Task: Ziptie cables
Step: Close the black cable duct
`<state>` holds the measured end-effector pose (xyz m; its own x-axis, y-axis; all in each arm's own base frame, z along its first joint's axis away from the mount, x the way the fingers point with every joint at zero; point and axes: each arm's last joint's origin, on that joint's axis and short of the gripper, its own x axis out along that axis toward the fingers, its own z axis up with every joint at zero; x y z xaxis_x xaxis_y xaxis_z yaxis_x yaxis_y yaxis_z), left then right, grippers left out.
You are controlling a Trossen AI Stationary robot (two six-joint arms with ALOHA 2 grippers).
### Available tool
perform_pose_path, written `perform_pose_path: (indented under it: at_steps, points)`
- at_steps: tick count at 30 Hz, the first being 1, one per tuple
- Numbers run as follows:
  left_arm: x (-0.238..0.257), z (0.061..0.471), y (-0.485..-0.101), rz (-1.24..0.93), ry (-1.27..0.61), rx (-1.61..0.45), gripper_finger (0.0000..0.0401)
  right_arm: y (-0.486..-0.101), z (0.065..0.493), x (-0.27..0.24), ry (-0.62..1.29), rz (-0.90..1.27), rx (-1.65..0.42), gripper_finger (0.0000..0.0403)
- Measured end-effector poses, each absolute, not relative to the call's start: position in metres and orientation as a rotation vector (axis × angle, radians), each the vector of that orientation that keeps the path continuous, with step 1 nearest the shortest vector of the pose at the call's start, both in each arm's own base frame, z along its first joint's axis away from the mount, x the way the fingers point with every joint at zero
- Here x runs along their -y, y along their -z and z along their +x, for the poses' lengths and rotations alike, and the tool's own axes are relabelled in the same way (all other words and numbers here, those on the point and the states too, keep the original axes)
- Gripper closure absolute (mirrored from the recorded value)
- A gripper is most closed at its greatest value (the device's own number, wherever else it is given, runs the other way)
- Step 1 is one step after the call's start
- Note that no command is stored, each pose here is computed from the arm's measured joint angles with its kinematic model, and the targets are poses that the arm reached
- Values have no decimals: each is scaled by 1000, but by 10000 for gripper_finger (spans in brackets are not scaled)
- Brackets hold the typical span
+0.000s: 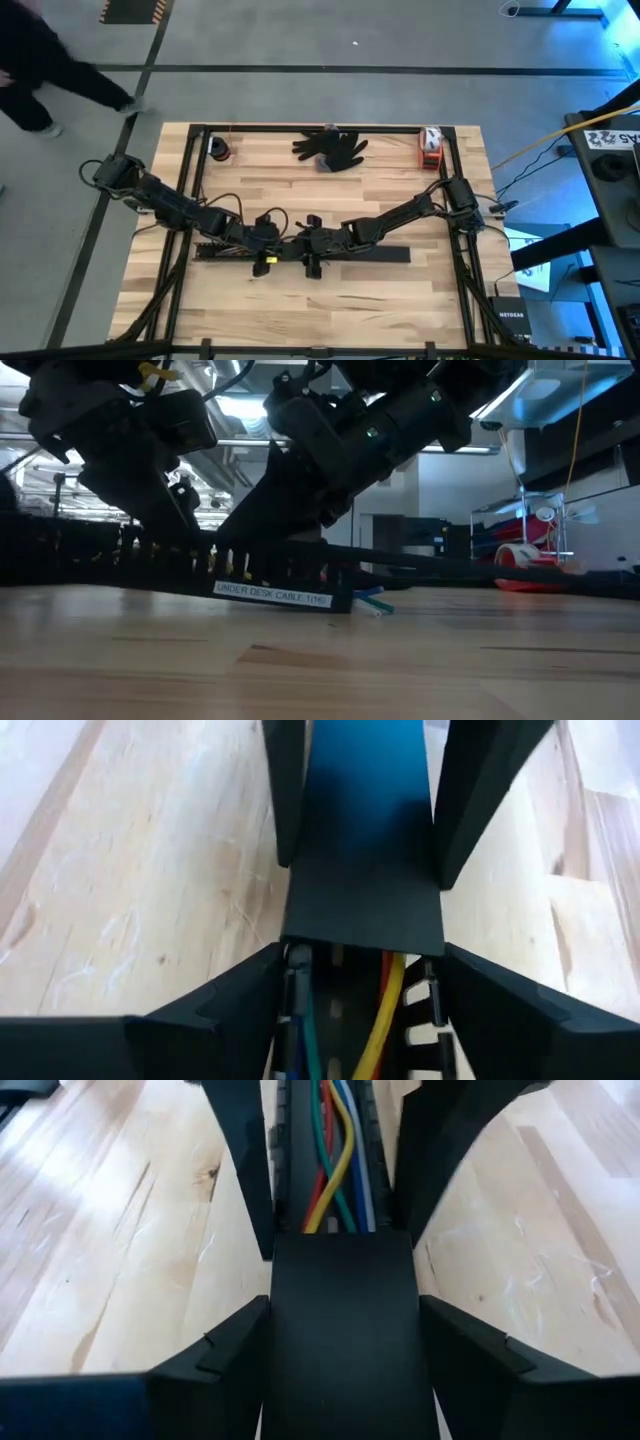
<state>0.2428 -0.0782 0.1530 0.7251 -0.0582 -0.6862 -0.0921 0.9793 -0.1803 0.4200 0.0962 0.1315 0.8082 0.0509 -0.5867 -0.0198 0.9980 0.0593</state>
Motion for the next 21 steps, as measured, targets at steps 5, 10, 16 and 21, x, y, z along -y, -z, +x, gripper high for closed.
perform_pose_path:
  at_steps: [5,10,16,21]
  points:
    - [78,243,-154,-219,-19,-759,68,-129,419,-96,-35,51,-640,184]
    - [77,243,-153,-148,5,-769,13,-129,419,-96,-35,51,-642,184]
    - [74,241,-161,-112,22,-737,5,-129,419,-96,-35,50,-645,184]
    - [70,231,-179,-98,28,-701,5,-129,419,-96,-36,50,-644,184]
